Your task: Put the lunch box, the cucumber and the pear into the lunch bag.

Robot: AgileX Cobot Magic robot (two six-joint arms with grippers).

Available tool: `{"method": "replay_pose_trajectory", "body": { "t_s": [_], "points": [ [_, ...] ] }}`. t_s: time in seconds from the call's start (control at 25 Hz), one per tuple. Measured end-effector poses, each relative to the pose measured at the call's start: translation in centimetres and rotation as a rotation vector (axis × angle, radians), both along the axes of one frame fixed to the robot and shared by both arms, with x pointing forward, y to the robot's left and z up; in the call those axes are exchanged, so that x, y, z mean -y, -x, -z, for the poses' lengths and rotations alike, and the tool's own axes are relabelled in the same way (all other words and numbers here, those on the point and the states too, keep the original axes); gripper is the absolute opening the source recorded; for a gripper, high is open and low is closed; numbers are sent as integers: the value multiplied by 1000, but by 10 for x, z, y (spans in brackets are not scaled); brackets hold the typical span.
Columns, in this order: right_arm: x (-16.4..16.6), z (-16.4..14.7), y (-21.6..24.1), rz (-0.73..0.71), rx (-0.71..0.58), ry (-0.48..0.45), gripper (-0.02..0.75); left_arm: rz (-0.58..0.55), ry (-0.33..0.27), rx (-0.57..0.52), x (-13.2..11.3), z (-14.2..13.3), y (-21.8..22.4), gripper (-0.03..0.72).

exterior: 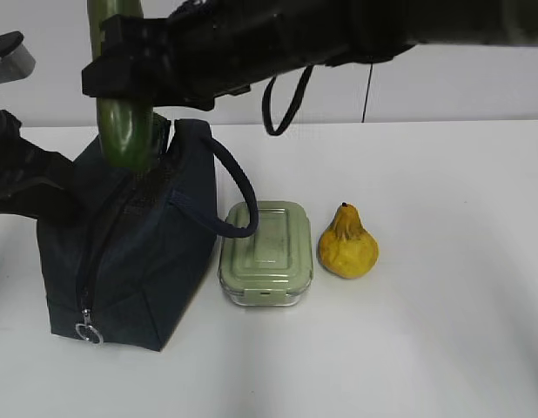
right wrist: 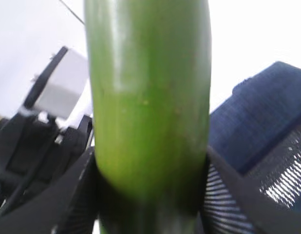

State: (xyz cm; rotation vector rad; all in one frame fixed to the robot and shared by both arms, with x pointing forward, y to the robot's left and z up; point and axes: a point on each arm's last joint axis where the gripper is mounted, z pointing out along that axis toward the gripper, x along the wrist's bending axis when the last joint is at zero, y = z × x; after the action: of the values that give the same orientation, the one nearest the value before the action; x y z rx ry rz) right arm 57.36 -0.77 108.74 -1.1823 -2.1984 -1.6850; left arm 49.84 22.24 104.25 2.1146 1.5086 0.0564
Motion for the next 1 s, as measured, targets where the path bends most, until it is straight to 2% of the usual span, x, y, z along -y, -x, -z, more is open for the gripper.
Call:
{"method": "replay_pose_trajectory", "body": {
  "t_s": [0.16,0.36,0.44,0.56,0.76,0.88,1.0],
  "points": [
    [-13,38,-18,22,-42,0,410,0,0,0,0,0,0,-16],
    [-20,80,-25,-18,-75,90,410,0,-1,-1,0,0,0,-16],
    [-19,84,-23,-63,-57,132,414,1,-4,-1,0,0,0,-16],
    [-19,85,-20,-116,-32,178,458,3,-8,0,-1,0,0,-16],
    [-17,88,-16,-182,2,240,596,3,-10,1,-1,0,0,-16],
    [-14,81,-18,-203,52,274,612,3,-10,1,-1,0,0,-16],
    [-5,61,-20,-196,117,296,616,5,-12,-1,-1,0,0,-16]
  ]
}}
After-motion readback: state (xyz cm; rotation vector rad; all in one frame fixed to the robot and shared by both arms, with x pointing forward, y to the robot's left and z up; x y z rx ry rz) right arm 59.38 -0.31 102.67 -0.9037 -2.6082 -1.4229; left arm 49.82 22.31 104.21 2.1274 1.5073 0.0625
